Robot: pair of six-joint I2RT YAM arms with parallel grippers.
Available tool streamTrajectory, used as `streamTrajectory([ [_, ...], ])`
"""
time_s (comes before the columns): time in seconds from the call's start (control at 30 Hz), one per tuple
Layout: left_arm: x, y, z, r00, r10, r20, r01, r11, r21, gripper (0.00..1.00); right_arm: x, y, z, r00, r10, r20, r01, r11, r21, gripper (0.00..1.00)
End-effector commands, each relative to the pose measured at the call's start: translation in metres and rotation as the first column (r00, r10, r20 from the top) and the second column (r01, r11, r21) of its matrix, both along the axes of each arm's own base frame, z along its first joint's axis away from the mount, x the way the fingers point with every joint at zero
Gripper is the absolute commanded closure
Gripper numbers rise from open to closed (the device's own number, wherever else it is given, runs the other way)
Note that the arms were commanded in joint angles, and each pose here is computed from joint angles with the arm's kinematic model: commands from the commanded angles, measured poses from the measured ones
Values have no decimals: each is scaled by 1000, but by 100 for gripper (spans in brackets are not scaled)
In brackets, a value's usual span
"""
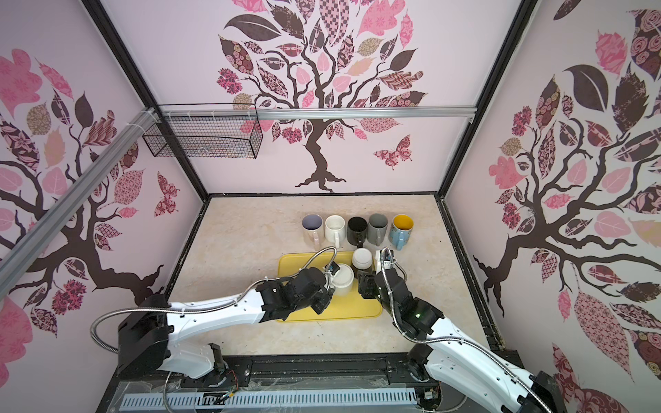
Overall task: Turn the mug right side up
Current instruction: 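Close the left gripper on the white mug and lift it, then tilt the white mug toward the right gripper while the right gripper closes on it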
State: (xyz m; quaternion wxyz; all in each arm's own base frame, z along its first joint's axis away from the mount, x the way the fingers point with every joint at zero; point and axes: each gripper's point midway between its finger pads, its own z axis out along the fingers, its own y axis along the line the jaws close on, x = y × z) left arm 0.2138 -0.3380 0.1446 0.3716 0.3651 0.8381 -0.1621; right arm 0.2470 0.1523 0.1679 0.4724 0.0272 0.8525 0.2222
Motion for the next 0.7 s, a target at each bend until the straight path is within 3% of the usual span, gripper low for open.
streamTrajectory([
  [0.0,13,15,41,994,85,71,-76,989,-124,96,1,4,14,999,-1,38,-2,997,76,41],
  [0.1,15,28,72,992,122,31,-108,951,-290,98,0,11,18,998,31,49,-36,993,117,41],
  [0.33,10,43,138,993,90,-77,-118,744,-657,100,-8,43,32,985,153,84,-172,936,306,41],
  [0.53,-3,41,179,993,-1,-115,-96,547,-832,100,-17,63,58,956,226,188,-290,827,482,41],
  [0.67,-10,41,192,991,-50,-122,-85,465,-881,100,-27,69,84,930,259,262,-365,747,556,41],
])
